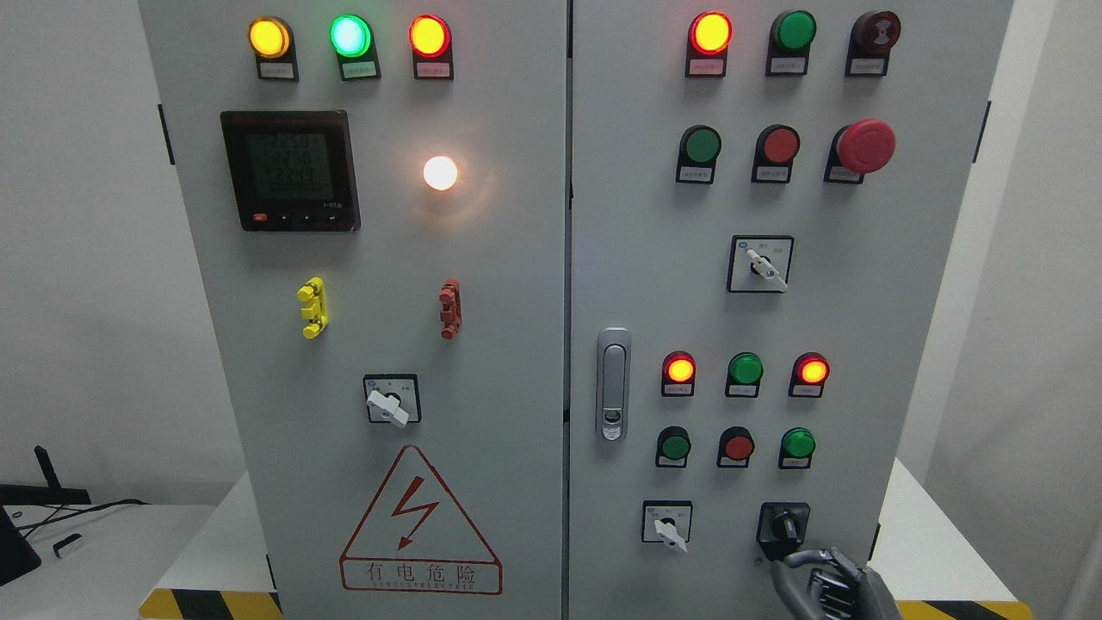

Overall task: Trip black knob to open circuit
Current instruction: 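Grip the black knob with the right hand and twist it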

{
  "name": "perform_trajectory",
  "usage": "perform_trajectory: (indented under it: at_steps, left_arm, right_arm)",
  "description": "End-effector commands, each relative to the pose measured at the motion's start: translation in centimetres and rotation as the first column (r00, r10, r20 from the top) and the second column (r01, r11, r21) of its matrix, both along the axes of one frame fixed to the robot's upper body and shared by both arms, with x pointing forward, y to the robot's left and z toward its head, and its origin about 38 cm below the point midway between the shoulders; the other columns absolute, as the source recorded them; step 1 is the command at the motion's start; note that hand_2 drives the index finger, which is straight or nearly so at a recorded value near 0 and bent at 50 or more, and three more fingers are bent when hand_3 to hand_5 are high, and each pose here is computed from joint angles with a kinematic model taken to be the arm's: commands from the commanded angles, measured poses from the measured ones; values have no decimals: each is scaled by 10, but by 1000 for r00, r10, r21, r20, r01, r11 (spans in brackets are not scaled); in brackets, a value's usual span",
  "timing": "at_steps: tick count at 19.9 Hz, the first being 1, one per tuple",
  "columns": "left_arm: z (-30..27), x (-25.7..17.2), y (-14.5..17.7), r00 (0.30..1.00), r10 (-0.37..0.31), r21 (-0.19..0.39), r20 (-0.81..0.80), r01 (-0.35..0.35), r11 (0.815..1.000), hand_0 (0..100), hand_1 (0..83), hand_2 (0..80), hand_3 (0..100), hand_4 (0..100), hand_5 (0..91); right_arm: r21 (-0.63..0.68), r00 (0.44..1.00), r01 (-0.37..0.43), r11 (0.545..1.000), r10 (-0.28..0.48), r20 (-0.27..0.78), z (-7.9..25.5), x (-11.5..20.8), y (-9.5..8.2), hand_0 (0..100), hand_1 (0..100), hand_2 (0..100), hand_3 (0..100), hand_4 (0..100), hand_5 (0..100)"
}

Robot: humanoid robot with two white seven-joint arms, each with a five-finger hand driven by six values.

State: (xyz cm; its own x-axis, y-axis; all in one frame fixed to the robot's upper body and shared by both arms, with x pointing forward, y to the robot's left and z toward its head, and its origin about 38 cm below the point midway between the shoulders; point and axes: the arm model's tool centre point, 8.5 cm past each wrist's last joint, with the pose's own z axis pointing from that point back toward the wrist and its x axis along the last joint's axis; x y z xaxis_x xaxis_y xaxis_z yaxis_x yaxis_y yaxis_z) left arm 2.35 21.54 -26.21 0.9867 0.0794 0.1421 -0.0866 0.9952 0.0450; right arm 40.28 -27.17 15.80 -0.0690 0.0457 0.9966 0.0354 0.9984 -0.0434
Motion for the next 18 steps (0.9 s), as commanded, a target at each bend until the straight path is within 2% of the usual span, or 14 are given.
perform_trajectory:
  at_steps: [1,7,18]
  left_arm:
    - [0,0,0,1000,-31,0,0,31,1000,120,389,0,0,0,0]
    - [0,0,0,1000,-31,0,0,31,1000,120,389,0,0,0,0]
    - [0,0,0,1000,-31,0,0,31,1000,120,389,0,0,0,0]
  right_arm:
    - [-6,1000,24,1000,-24,0,0,-1,-11,288,707,463,1000,1000,942]
    - [-7,999,48,999,-48,-2,-1,-2,-22,295,707,464,1000,1000,941]
    - [-5,999,35,999,-35,3,2,2,-17,304,709,465,1000,1000,941]
